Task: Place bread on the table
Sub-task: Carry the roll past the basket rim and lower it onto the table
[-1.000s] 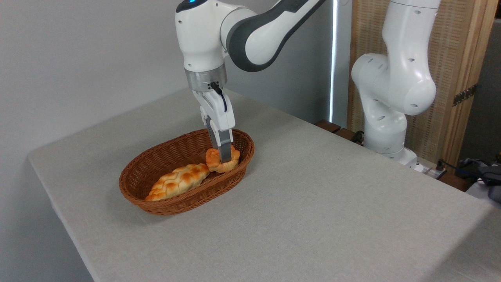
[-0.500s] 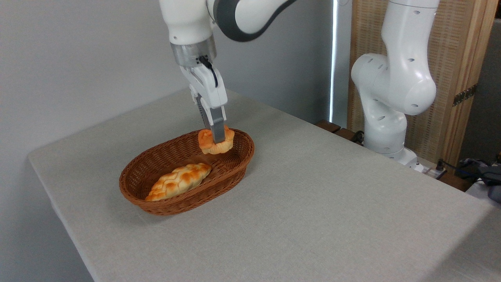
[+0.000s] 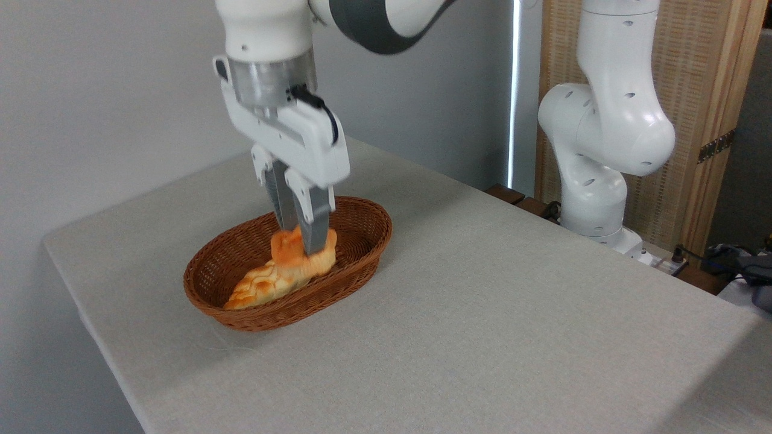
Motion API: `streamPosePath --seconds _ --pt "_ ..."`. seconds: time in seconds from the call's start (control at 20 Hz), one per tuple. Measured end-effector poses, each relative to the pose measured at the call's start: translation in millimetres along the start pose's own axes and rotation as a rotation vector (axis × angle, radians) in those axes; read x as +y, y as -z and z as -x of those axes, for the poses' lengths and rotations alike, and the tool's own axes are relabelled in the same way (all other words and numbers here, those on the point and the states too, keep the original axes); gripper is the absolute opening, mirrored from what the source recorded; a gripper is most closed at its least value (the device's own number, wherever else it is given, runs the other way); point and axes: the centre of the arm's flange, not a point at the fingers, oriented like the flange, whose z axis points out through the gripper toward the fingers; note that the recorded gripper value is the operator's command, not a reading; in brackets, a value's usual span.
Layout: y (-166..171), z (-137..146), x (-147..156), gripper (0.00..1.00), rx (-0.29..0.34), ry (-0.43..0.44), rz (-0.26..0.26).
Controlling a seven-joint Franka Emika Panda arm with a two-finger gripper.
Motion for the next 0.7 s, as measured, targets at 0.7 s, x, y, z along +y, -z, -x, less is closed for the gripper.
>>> streamPosePath --seconds 0.7 --pt "-86.8 -14.9 -75.8 0.84 -0.039 0.080 -0.012"
